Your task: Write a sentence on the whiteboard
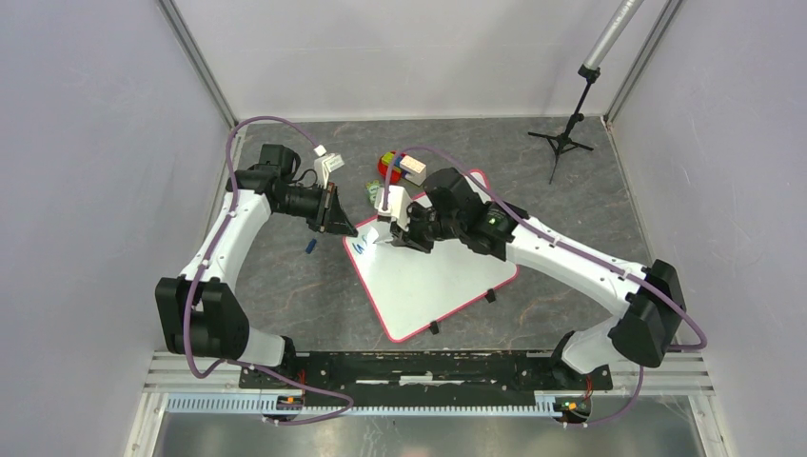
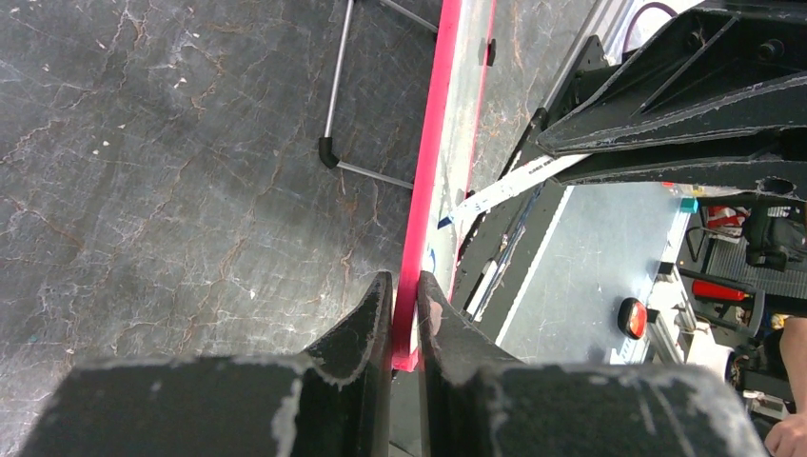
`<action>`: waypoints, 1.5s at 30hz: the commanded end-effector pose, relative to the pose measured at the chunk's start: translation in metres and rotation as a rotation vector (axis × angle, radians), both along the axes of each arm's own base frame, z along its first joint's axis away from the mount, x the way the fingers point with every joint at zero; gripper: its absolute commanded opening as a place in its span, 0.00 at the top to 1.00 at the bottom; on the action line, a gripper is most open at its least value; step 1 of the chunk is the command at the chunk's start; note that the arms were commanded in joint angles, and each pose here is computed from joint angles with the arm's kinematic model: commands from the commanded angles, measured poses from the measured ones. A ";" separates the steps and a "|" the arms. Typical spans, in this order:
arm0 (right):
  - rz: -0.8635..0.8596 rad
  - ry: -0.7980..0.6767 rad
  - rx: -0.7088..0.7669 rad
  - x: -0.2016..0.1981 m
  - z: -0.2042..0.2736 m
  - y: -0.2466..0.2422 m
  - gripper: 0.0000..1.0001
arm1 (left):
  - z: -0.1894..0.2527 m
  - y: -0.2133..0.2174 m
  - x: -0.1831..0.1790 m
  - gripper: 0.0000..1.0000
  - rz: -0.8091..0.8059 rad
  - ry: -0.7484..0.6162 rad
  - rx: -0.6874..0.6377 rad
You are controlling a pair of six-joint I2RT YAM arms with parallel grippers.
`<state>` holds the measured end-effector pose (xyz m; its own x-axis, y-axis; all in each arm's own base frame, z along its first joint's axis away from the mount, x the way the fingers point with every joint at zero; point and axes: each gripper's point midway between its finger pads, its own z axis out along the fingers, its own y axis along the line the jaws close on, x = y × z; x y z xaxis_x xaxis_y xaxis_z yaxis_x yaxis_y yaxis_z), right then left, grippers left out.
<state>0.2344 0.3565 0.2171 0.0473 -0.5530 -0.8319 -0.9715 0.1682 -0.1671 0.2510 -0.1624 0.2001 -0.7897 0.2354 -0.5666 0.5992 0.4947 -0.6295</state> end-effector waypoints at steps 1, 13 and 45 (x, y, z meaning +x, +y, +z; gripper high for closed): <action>-0.009 -0.030 0.044 0.012 0.017 0.012 1.00 | 0.005 0.002 0.005 0.98 -0.013 -0.071 0.007; 0.024 -0.003 0.021 -0.001 0.001 0.009 1.00 | 0.004 0.002 0.005 0.98 -0.014 -0.071 0.008; -0.004 -0.045 0.007 0.003 0.004 -0.007 1.00 | 0.004 0.002 0.005 0.98 -0.013 -0.070 0.009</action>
